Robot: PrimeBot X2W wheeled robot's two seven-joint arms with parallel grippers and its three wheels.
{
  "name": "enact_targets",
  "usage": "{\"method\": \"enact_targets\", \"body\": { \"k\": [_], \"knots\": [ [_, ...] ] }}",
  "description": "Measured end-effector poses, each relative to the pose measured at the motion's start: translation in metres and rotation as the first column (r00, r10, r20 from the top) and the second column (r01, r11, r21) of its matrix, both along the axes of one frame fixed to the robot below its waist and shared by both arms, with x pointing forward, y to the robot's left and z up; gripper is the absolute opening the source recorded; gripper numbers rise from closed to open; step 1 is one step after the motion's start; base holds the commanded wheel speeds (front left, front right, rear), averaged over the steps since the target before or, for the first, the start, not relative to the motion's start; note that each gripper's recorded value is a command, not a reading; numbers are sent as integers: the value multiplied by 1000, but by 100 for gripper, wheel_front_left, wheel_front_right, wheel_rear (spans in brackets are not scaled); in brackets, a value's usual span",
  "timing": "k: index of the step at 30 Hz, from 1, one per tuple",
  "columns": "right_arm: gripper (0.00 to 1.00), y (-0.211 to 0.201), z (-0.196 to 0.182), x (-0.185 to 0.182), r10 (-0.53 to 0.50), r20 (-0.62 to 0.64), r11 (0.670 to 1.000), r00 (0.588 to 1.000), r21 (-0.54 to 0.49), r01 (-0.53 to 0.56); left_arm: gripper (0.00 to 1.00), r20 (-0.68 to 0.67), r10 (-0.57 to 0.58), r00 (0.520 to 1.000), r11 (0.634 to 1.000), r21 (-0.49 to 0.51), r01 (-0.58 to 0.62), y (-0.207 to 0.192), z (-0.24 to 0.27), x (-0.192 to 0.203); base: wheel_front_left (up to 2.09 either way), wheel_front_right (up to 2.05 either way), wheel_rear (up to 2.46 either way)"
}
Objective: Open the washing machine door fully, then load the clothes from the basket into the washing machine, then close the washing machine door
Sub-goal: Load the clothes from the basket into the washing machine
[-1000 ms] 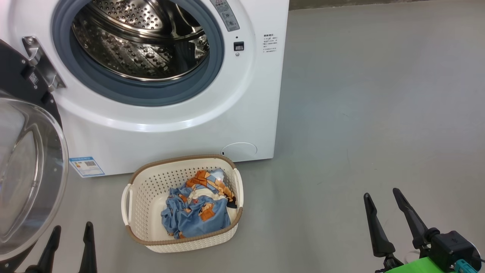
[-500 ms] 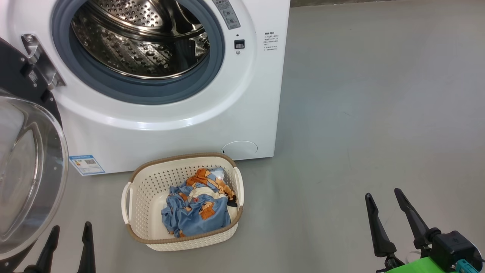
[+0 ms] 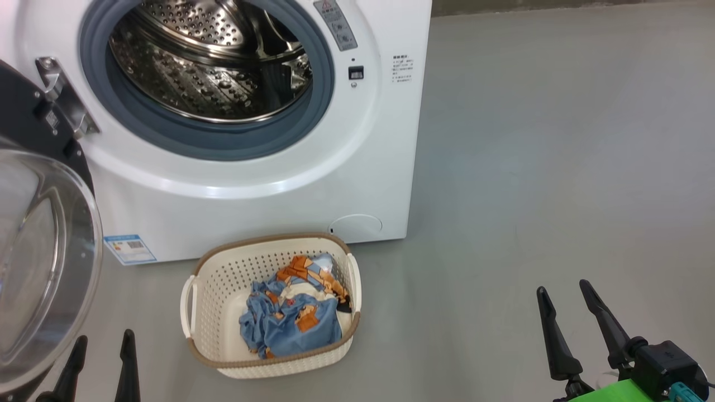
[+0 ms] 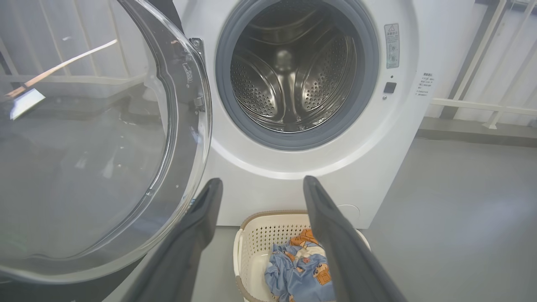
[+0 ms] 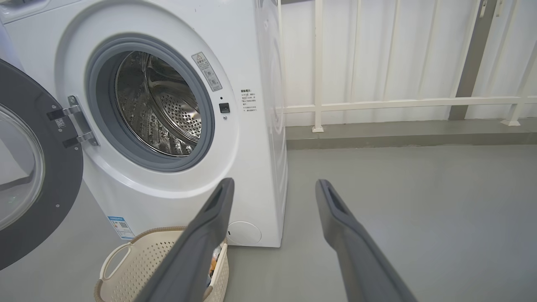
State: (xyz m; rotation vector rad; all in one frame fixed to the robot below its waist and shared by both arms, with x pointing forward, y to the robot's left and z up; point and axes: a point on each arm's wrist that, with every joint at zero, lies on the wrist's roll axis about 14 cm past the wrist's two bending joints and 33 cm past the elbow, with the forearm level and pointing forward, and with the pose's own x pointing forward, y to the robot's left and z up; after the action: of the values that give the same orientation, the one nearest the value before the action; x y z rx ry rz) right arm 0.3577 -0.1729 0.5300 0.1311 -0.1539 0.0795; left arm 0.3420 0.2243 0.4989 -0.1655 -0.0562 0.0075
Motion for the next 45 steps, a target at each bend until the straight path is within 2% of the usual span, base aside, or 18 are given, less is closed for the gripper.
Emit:
{"method": "enact_targets", "body": {
  "k": [18,45],
  "knots": [
    [100,3,-6,3,9,-18,1000,1000,9,-9,100,-6,12,1000,1000,-1,-12,3,-2,2,157,-156,0],
    [100,5,-7,2,14,-23,1000,1000,11,-14,100,-6,-10,1000,1000,-8,10,-4,-2,0,7,-7,0]
  ]
}}
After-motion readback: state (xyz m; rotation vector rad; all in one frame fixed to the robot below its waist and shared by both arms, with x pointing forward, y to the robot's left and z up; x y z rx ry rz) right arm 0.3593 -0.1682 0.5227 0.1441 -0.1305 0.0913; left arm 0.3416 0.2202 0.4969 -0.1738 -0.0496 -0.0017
